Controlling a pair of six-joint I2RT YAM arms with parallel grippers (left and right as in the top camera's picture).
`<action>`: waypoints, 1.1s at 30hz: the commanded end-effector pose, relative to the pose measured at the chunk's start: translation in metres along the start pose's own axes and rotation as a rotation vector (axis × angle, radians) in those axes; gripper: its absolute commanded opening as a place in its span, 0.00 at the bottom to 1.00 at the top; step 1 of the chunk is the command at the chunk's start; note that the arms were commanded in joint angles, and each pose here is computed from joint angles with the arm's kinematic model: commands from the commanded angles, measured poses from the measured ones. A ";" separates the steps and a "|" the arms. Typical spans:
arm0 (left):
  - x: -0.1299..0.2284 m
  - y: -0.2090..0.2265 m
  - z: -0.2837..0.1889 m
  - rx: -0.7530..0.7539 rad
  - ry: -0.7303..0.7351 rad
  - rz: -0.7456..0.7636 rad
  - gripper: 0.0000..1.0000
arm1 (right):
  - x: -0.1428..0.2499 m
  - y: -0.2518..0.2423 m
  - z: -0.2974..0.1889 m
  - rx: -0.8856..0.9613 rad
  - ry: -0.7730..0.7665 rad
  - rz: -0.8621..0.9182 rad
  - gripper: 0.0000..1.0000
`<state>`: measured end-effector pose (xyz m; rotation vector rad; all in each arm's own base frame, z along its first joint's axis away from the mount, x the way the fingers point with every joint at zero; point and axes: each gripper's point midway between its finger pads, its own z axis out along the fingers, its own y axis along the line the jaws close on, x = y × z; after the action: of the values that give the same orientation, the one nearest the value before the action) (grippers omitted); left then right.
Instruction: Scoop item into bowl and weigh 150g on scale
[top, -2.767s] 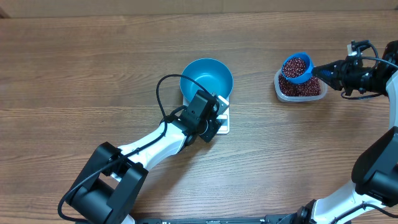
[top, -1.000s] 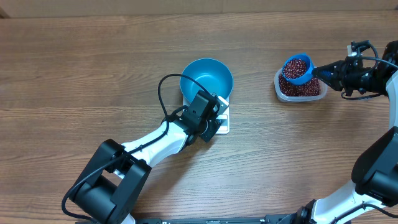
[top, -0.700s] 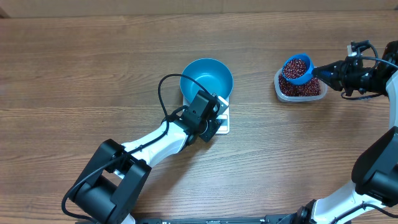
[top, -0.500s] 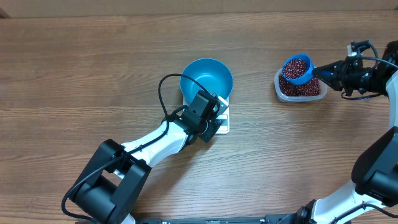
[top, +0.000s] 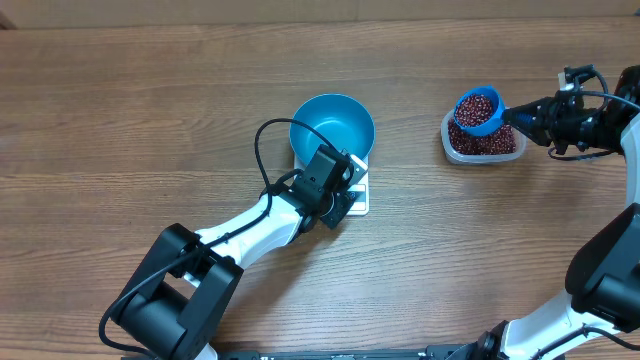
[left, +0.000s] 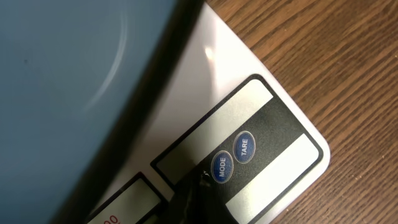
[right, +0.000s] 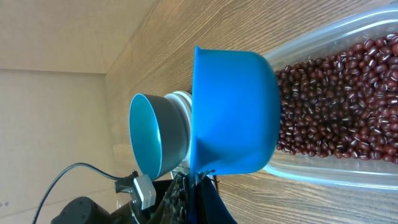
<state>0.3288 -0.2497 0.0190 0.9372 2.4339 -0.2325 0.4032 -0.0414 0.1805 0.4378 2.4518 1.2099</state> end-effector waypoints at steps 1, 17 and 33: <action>0.015 0.003 0.011 -0.007 0.047 0.023 0.04 | 0.000 0.005 -0.002 -0.023 -0.006 -0.014 0.04; 0.015 0.002 0.015 -0.004 0.047 0.023 0.04 | 0.000 0.005 -0.002 -0.023 -0.006 -0.014 0.04; -0.035 -0.002 -0.047 -0.005 -0.107 0.038 0.04 | -0.001 0.005 -0.002 -0.023 -0.011 -0.021 0.04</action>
<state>0.3278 -0.2495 0.0404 0.9302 2.4108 -0.2396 0.4037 -0.0417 0.1805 0.4352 2.4507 1.2070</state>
